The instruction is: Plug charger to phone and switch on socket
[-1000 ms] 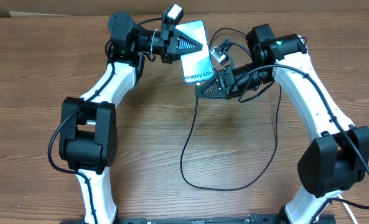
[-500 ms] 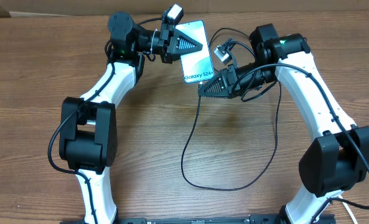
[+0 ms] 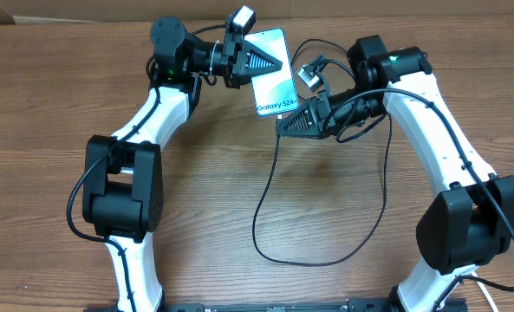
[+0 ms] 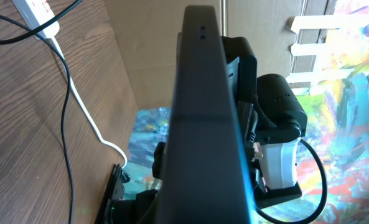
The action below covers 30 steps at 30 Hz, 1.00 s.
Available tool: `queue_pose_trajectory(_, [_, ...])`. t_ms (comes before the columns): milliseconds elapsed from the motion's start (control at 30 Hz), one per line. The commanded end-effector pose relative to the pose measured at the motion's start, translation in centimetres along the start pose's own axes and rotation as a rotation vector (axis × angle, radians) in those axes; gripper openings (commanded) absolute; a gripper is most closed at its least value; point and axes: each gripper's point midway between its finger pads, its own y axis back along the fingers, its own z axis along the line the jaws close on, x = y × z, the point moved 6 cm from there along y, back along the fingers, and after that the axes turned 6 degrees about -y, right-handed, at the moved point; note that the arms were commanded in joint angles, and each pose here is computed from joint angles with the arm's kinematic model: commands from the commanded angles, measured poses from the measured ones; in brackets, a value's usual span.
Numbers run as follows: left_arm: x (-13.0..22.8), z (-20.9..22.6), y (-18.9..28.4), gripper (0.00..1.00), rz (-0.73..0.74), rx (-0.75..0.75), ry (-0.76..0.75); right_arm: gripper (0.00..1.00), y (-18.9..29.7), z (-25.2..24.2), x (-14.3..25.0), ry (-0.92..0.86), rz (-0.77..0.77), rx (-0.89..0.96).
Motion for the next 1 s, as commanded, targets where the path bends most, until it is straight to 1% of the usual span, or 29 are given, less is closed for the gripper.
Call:
queue_pose_trajectory(0, [0.0,-1.3,-0.7,0.04,0.033,0.003,-0.04,0.04,0.7,1.8,-0.2,0.071,-0.03,-0.032])
queue_pose_trajectory(567, [0.1,-1.4,-1.2,0.04,0.044,0.006,-0.04,0.03,0.7,1.7,-0.2,0.069,-0.029,-0.029])
queue_pose_trajectory(967, [0.1,-1.4,-1.2,0.04,0.044,0.006,-0.041,0.04,2.1,1.1,-0.5,0.054,-0.065,-0.013])
